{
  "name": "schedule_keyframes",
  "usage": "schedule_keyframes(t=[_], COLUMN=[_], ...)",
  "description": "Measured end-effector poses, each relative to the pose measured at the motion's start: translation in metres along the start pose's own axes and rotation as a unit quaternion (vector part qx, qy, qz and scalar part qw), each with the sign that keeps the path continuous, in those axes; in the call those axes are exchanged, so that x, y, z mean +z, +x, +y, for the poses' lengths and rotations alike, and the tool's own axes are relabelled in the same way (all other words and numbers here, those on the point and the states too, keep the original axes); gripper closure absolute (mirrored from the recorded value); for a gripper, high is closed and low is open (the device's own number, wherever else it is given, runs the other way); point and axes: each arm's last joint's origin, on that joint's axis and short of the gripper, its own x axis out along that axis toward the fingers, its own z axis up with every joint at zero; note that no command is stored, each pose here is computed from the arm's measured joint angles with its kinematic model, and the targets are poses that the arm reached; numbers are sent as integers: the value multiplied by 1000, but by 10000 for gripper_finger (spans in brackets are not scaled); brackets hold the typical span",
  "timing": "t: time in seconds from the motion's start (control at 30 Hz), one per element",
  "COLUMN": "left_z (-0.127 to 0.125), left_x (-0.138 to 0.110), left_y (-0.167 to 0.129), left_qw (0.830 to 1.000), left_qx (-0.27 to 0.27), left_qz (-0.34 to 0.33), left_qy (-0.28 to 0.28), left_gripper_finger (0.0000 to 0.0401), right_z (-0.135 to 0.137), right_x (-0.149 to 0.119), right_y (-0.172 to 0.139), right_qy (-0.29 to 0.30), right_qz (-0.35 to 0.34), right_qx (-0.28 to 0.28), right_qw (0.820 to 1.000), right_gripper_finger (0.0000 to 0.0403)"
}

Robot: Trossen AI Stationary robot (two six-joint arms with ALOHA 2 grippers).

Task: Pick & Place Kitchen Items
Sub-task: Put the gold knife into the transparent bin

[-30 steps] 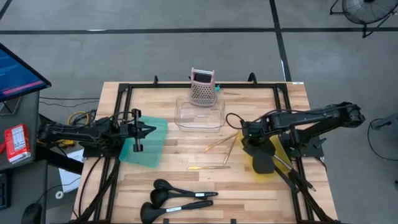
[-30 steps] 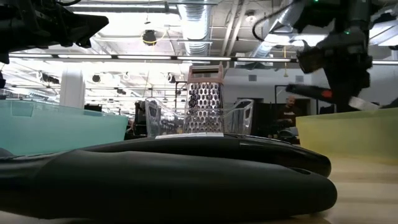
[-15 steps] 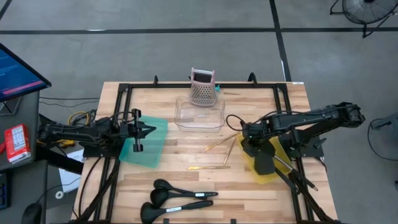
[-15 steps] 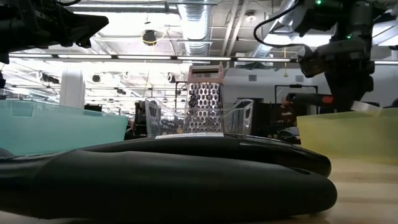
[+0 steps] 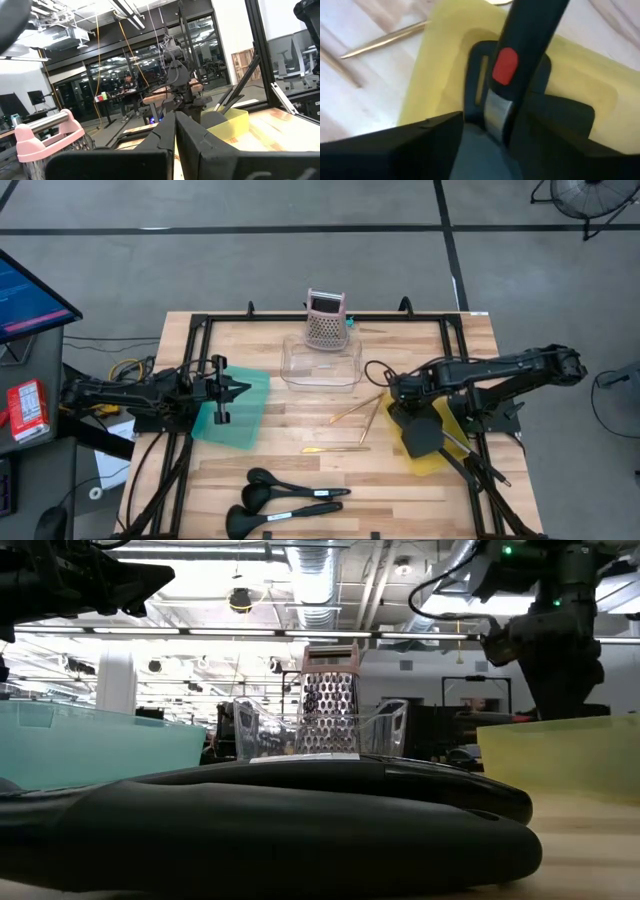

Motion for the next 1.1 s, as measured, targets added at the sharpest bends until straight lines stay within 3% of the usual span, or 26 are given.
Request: schedule_keyframes(t=[0.2, 0.4, 0.57, 0.7, 0.77, 0.87, 1.1], left_z=[0, 0, 0, 0, 0, 0, 0], left_x=[0, 0, 0, 0, 0, 0, 0], left_y=[0, 0, 0, 0, 0, 0, 0], left_qw=[1000, 1000, 1000, 1000, 1000, 1000, 1000], left_qx=[0, 0, 0, 0, 0, 0, 0], left_qz=[0, 0, 0, 0, 0, 0, 0], left_qy=[0, 0, 0, 0, 0, 0, 0], left_gripper_finger=[399, 399, 399, 399, 399, 399, 399], right_z=[14, 40, 75, 99, 111, 125, 166], right_x=[10, 23, 27, 19, 14, 5, 3], right_y=[-32, -79, -115, -131, -132, -125, -89], right_qy=[-1, -25, -84, -142, -168, -194, -246], right_qz=[2, -39, -115, -170, -192, -207, -178], right_qx=[52, 162, 304, 378, 392, 379, 325], right_qw=[999, 986, 942, 899, 884, 881, 896], right_gripper_finger=[143, 143, 143, 143, 143, 143, 143])
